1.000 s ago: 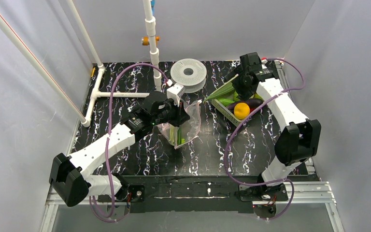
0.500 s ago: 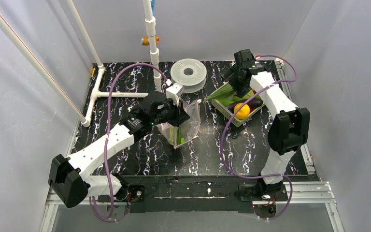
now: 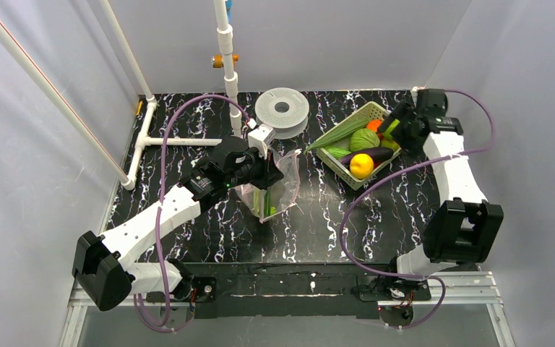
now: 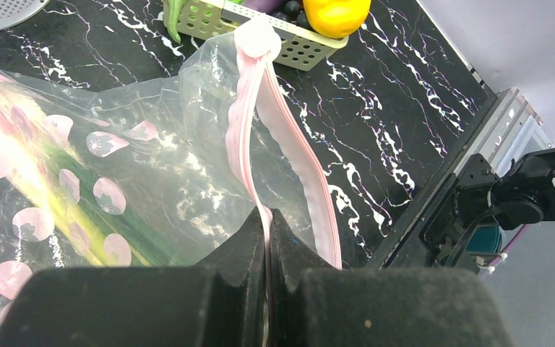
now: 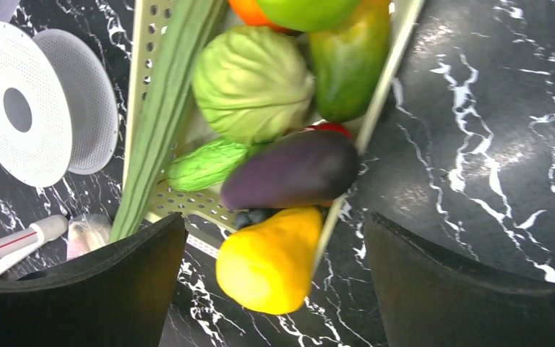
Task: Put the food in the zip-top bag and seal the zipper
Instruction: Pick up the fake vegetable from the bin.
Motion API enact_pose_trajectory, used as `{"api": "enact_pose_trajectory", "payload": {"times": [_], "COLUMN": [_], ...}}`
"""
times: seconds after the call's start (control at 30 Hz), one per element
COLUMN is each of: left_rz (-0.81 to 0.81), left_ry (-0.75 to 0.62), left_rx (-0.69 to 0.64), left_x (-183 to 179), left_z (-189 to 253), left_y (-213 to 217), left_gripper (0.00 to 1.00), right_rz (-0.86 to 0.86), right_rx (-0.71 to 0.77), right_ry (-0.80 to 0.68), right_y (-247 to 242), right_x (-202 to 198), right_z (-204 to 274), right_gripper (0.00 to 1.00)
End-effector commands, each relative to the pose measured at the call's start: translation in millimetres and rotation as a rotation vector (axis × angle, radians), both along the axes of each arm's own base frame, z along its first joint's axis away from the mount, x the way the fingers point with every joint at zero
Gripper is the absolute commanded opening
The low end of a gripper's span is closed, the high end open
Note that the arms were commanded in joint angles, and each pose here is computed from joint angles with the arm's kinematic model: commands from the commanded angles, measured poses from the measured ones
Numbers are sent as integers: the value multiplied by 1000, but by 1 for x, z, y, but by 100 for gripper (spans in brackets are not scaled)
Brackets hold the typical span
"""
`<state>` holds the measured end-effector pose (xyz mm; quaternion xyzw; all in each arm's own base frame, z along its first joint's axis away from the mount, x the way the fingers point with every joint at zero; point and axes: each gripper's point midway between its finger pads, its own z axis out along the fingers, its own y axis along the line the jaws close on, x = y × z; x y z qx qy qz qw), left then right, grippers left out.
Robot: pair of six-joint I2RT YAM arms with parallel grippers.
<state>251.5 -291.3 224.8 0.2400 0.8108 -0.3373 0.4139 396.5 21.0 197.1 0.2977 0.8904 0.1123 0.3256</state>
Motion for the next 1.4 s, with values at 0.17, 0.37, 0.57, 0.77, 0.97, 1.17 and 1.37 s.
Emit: {"api": "enact_pose_trajectory", "payload": {"times": [0.17,0.37,0.57,0.77,0.97,1.17,1.37], "left_rz": [-14,-11,-13,-11,-11,-15,-12], "left_ry": [-22,-26,-21,-20,-20,-17,-15], "left_rx": [-46,-44,-40,-39,-38,-37,-35], "left_x": [1,1,2,2,2,2,2], "left_z": [22,22,20,19,19,18,18], "left_y": [-6,-5,-6,-6,-6,-7,-7], "left_gripper": [0,0,0,0,0,0,0], "right_rz": [116,111,119,128,140,137,143], "right_rx": [99,140,173,196,220,230,253], "right_ry": [-63,-34,-12,21,30,44,42], "right_y": [-13,-21,-18,-16,-13,-12,-9], "right_x": [2,7,6,9,13,13,16], "right_z": [-6,-23,-38,-55,-63,-71,-76], "right_gripper": [98,91,86,83,78,76,63]}}
